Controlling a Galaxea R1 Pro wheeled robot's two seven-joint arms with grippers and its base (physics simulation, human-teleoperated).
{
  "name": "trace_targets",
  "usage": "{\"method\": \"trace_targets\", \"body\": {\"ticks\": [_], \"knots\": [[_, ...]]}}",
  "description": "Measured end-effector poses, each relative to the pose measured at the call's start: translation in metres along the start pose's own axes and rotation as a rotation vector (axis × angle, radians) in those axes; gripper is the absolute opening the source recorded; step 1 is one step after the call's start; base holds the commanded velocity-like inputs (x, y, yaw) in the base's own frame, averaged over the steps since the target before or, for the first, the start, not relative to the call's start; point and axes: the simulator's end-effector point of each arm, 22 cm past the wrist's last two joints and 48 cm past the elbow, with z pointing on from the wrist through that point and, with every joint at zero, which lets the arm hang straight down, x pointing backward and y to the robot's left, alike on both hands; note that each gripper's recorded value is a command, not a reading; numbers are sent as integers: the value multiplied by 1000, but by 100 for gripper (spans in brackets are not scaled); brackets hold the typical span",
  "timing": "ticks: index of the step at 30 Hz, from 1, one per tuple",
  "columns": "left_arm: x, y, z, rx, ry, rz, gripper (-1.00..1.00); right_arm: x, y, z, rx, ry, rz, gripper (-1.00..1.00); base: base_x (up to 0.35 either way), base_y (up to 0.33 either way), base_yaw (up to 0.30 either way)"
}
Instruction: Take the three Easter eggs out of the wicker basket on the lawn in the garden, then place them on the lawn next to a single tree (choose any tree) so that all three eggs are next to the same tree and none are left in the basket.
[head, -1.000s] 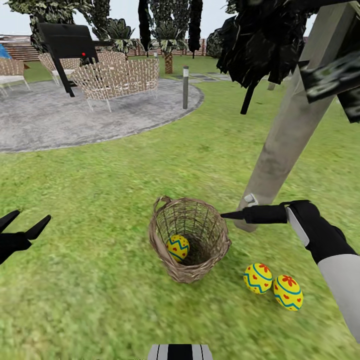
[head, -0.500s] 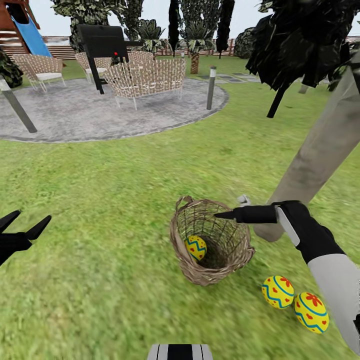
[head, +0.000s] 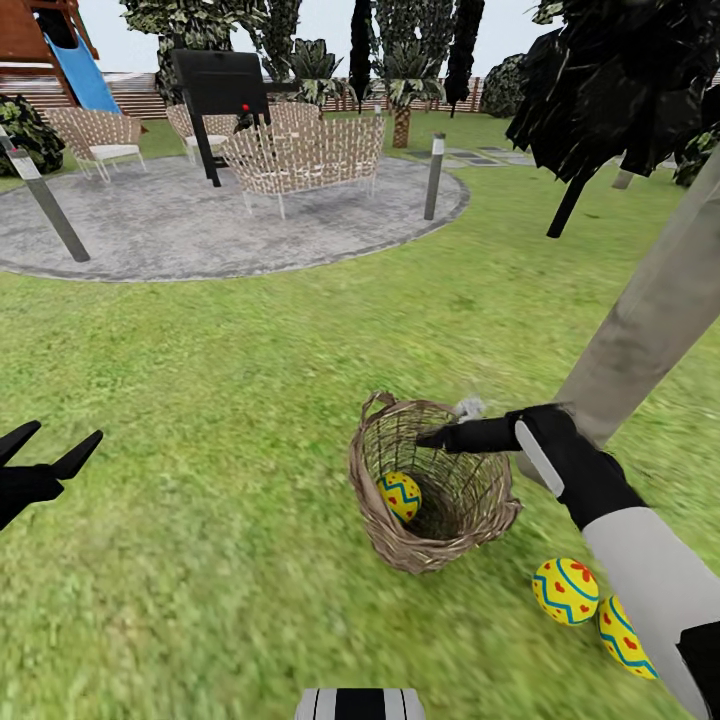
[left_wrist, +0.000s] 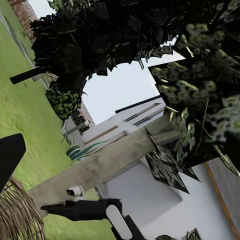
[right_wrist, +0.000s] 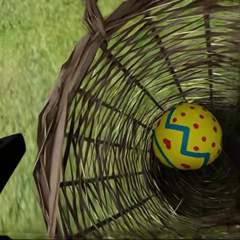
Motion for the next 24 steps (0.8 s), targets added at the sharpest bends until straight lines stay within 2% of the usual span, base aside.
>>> {"method": "trace_targets", "body": {"ticks": [3, 5, 8, 10, 19, 21, 24], "knots": [[0, 0, 0, 0, 0, 0, 100, 3, -3, 6, 44, 14, -14, 100, 0, 0, 0], [0, 0, 0, 0, 0, -1, 100, 2, -11, 15, 135, 15, -20, 100, 0, 0, 0], [0, 0, 0, 0, 0, -1, 100, 2, -16, 20, 202, 18, -28, 100, 0, 0, 0], [0, 0, 0, -1, -1, 0, 100, 2, -17, 22, 223, 21, -32, 100, 0, 0, 0], [0, 0, 0, 0, 0, -1, 100, 4, -19, 24, 232, 27, -31, 100, 0, 0, 0], [0, 1, 0, -1, 0, -1, 100, 9, -16, 28, 243, 50, -19, 100, 0, 0, 0], [0, 1, 0, -2, 0, -1, 100, 14, -8, 40, 322, 82, -7, 100, 0, 0, 52]]}}
